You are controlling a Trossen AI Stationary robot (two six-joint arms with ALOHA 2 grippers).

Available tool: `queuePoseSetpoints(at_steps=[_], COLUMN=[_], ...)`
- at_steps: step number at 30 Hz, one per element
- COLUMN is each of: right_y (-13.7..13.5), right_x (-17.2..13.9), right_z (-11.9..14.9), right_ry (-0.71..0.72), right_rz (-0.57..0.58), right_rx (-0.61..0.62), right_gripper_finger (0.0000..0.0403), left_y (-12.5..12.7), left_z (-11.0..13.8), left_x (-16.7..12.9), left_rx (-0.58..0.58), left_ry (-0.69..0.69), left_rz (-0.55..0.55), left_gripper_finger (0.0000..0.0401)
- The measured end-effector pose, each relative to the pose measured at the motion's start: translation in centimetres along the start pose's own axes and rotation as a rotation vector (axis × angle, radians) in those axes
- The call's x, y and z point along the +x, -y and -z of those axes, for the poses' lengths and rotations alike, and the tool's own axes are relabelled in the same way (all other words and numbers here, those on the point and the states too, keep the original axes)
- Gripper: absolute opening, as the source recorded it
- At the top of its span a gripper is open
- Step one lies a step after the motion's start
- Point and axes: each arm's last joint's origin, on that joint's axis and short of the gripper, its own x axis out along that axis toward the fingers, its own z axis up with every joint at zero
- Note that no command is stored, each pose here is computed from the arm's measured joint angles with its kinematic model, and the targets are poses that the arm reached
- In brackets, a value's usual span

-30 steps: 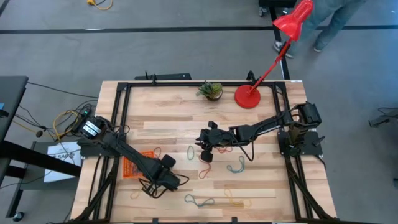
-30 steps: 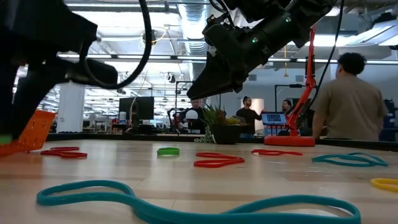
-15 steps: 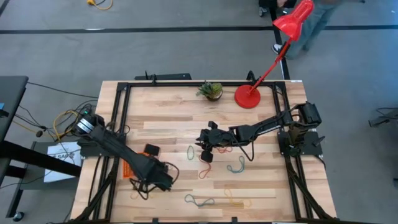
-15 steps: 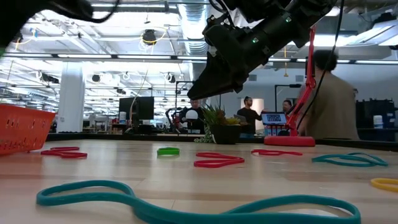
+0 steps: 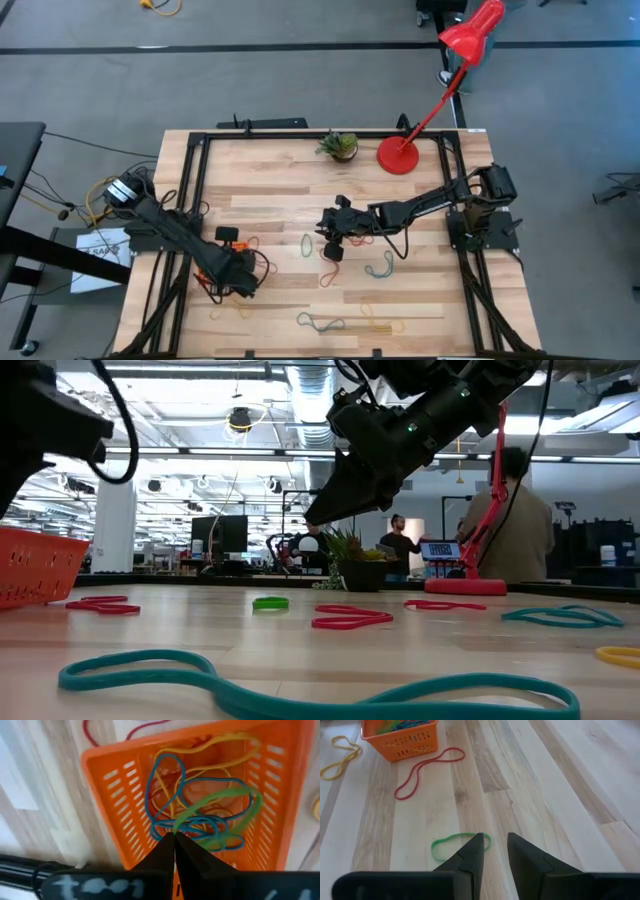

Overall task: Pick and place rubber bands into bin
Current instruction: Put the green rubber band into the orange basket, then put the yellow rubber band into the orange basket

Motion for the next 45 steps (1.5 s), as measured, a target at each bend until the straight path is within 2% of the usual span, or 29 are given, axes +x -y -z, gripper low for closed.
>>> queuePoseSetpoints(at_steps=[9, 16, 19, 26, 29, 32, 35, 37, 40, 45], right_y=[0.0, 0.0, 0.0, 0.0, 0.0, 0.0, 0.0, 0.0, 0.0, 0.0], right_x=[0.0, 0.0, 0.0, 0.0, 0.0, 0.0, 0.0, 0.0, 0.0, 0.0], right_z=[0.0, 0.0, 0.0, 0.0, 0.0, 0.0, 0.0, 0.1, 0.2, 0.2], right_ry=[0.001, 0.001, 0.001, 0.0, 0.0, -0.003, -0.005, -0.01, -0.015, -0.016], right_rz=[0.0, 0.0, 0.0, 0.0, 0.0, 0.001, 0.001, 0.002, 0.003, 0.003], right_rx=[0.0, 0.0, 0.0, 0.0, 0.0, -0.001, -0.001, -0.002, -0.003, -0.003], right_gripper_finger=[0.0079, 0.0079, 0.0079, 0.0079, 0.0079, 0.0079, 0.0079, 0.0079, 0.0079, 0.0079], left_y=[0.0, 0.0, 0.2, 0.8, 1.5, 3.1, 5.4, 6.8, 8.3, 10.0], left_z=[0.0, 0.0, 0.0, -1.0, -1.5, -2.0, -2.0, -1.5, -0.6, -0.3], left_x=[0.7, 0.7, 0.6, -2.5, -4.4, -5.8, -6.5, -6.5, -5.7, -4.0], left_rx=[-0.004, -0.056, -0.061, -0.05, -0.095, -0.117, -0.05, 0.068, 0.19, 0.192], left_ry=[0.017, 0.016, -0.01, 0.057, 0.136, 0.254, 0.381, 0.425, 0.434, 0.426], left_rz=[-0.006, -0.001, 0.055, 0.129, 0.181, 0.282, 0.385, 0.397, 0.324, 0.238], left_gripper_finger=[0.0012, 0.0071, 0.0096, 0.0106, 0.01, 0.0093, 0.009, 0.0089, 0.0089, 0.0089])
